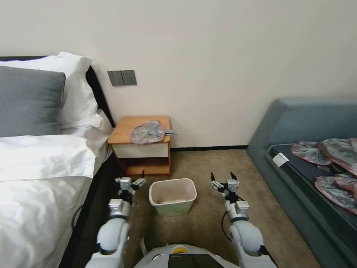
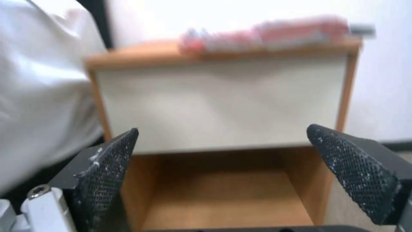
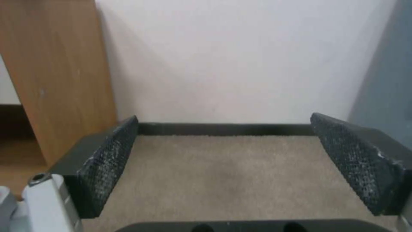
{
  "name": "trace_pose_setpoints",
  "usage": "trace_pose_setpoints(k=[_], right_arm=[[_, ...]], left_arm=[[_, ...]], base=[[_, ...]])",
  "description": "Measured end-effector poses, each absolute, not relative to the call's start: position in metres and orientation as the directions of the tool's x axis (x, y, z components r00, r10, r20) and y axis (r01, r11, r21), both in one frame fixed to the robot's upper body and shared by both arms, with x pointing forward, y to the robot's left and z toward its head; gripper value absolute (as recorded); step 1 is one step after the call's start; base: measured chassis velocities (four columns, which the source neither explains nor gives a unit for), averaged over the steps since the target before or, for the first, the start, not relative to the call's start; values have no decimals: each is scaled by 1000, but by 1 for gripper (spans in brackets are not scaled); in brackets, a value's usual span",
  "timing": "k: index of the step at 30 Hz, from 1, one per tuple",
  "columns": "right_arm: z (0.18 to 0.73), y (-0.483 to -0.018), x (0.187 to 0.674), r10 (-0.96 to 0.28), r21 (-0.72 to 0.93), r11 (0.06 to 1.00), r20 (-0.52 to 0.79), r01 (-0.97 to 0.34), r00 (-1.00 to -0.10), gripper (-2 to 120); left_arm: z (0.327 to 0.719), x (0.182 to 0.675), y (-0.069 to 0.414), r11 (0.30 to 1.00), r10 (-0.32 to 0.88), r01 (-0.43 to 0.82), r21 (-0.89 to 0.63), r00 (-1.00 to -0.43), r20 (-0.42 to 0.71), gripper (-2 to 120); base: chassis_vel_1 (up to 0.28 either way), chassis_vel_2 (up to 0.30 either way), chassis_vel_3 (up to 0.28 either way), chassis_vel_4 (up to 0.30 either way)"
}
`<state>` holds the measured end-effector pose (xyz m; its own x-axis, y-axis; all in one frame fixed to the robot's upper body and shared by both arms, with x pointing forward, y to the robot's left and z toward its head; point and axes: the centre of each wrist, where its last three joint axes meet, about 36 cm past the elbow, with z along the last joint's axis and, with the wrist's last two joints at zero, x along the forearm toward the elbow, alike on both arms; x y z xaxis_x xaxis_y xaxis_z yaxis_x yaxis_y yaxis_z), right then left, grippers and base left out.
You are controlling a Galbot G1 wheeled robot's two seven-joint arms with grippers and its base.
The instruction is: Pick up the garbage bag from the table and place it over the trash can.
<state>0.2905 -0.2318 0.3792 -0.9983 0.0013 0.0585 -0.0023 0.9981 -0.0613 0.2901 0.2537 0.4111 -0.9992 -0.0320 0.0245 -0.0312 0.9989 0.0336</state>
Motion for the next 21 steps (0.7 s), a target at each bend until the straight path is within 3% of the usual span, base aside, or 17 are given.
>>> trace_pose_setpoints(k=[14,17,21], right_arm=[[470,-237,244,60,37,997,-2,60,-998,100],[493,-238,231,71,58,996,-15,70,-997,100],[508,-239,219,82,79,993,1,82,-997,100]], left_arm=[[535,251,280,999,-21,-16,-51,-995,-102,100],[535,240,279,1000,-10,-10,-23,-1000,-10,100],[531,236,277,1000,-15,-15,6,-1000,1,100]], base=[[0,0,0,0],[0,0,0,0],[0,0,0,0]])
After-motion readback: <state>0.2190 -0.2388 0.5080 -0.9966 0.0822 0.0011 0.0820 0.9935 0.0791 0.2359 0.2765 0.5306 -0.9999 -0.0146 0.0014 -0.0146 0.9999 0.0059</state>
